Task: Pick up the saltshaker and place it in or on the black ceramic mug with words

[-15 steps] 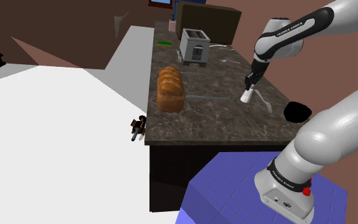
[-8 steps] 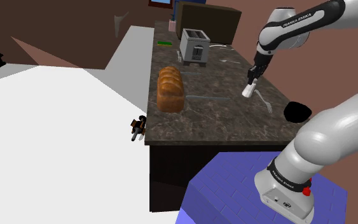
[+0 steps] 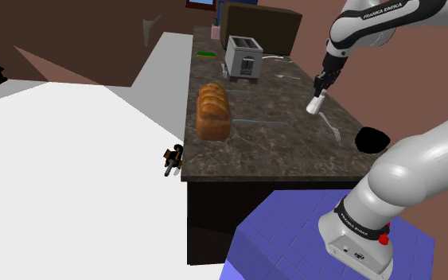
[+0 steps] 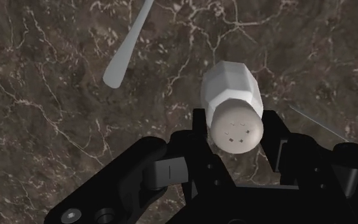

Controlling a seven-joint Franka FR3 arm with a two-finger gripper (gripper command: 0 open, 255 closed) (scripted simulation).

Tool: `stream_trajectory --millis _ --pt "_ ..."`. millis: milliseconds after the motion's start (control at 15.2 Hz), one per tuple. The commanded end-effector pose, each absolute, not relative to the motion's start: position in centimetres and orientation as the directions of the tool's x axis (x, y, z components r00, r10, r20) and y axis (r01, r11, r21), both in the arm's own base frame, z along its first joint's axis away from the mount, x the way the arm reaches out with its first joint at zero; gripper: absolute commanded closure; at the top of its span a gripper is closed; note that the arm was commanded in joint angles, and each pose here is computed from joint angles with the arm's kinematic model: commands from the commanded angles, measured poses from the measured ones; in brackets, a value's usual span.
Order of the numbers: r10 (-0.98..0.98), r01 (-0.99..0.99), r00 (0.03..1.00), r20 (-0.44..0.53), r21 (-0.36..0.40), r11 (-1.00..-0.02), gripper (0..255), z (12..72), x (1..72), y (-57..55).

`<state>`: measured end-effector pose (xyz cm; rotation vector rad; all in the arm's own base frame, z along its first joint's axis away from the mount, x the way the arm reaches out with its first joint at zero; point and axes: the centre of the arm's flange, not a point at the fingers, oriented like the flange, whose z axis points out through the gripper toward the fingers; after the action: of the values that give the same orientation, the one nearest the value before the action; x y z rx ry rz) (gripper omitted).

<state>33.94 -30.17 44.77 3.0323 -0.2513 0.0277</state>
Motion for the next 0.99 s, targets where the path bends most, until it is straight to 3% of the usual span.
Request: stream_trajectory --millis 0,924 --pt "-0.163 -0.165 0.986 0.026 0.097 -0.982 255 45.9 33.9 -30.0" --pt "-0.163 -0.165 0.986 0.026 0.097 -0.982 255 53.3 33.9 -30.0"
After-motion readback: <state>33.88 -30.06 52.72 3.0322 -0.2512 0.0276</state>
